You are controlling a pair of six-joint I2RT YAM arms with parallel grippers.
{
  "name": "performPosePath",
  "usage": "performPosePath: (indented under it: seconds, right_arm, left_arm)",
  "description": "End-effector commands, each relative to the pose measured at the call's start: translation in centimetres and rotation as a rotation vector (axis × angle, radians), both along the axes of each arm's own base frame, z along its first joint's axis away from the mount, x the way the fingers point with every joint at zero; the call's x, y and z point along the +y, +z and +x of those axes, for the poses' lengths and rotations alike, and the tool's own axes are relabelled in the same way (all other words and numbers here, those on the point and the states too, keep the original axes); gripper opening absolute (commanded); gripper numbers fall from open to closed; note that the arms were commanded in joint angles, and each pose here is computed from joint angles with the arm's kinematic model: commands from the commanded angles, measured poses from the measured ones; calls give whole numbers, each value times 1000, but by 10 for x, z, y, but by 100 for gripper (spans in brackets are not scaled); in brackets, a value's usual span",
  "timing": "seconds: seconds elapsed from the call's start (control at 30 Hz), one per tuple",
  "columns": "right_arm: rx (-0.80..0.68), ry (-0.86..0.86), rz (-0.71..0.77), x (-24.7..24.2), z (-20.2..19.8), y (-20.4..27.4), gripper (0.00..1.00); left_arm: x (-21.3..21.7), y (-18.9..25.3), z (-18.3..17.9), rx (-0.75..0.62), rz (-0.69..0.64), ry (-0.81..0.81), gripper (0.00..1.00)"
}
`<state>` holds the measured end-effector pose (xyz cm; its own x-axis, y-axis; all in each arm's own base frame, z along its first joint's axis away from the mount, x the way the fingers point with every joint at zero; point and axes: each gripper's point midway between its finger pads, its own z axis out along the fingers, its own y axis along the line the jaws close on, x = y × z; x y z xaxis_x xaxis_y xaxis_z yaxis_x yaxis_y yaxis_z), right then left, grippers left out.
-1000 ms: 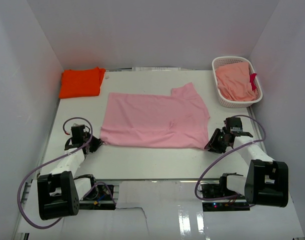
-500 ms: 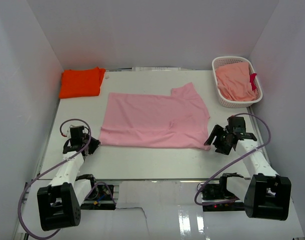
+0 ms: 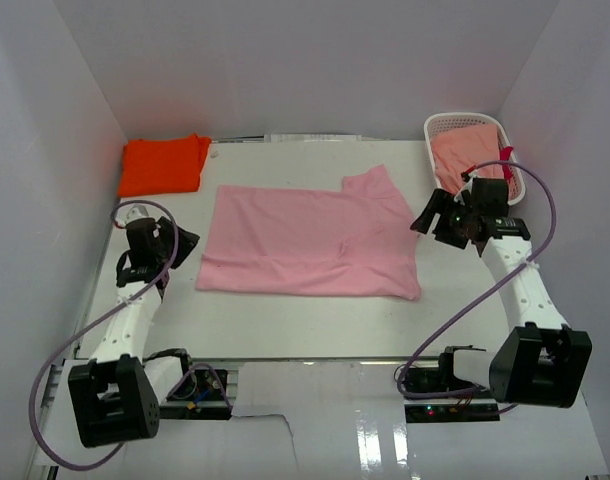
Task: Fold and stack the t-shirts
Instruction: Fold the flattened tshirt in 1/3 of the way, then grap the side of the flattened tshirt furthest away from the robot with both arms
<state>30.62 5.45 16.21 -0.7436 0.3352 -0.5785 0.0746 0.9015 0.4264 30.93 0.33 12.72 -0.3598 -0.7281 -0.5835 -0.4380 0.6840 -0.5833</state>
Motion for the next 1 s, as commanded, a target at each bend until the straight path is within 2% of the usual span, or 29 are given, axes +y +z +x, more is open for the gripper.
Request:
performPosePath:
  seconds: [0.0, 0.07, 0.1, 0.13, 0.17, 0.33, 0.4, 0.47, 0.5, 0.53, 0.6, 0.63, 0.7, 0.77, 0.97]
  right_arm:
    - [-81, 73, 18, 11, 39, 22, 78]
    - [-74, 85, 24, 14, 53, 20, 79]
    - [-94, 94, 26, 16, 66, 32, 79]
    - [-62, 101, 34, 18, 77, 19, 79]
    - [-60, 120, 49, 23, 84, 19, 79]
    - [-60, 152, 103, 34, 149, 25, 81]
    - [-8, 161, 111, 36, 166, 9, 82]
    - [-66, 185, 104, 36, 190, 30, 87]
    - [-53, 187, 102, 37, 194, 29, 91]
    - [-36, 183, 100, 35, 204, 19, 94]
    - [-90, 200, 102, 38, 223, 36, 100]
    - [-65, 199, 107, 38, 231, 23, 97]
    - [-100, 215, 123, 42, 247, 36, 96]
    - [-86, 238, 160, 48, 260, 20, 96]
    - [-121, 280, 196, 56, 279, 5, 96]
  left_arm:
    - [-24, 37, 43, -182, -20, -190, 56]
    - [-33, 42, 70, -213, -58, -257, 57]
    - [-35, 42, 77, -220, -74, -267, 61]
    - [-38, 45, 87, -243, -91, -280, 70]
    - [-37, 38, 100, -219, -105, -276, 73]
    - [-41, 38, 154, -215, -138, -333, 77]
    - [-42, 40, 179, -221, -146, -365, 84]
    - [-42, 40, 193, -224, -148, -380, 88]
    - [-41, 50, 205, -247, -144, -384, 89]
    - [-41, 37, 211, -221, -158, -384, 89]
    - [-43, 34, 223, -215, -169, -404, 91]
    - [-45, 29, 233, -200, -188, -425, 91]
    - [-46, 24, 243, -191, -195, -443, 91]
    - [-46, 20, 253, -189, -203, -459, 93]
    - [-44, 9, 272, -172, -241, -480, 94]
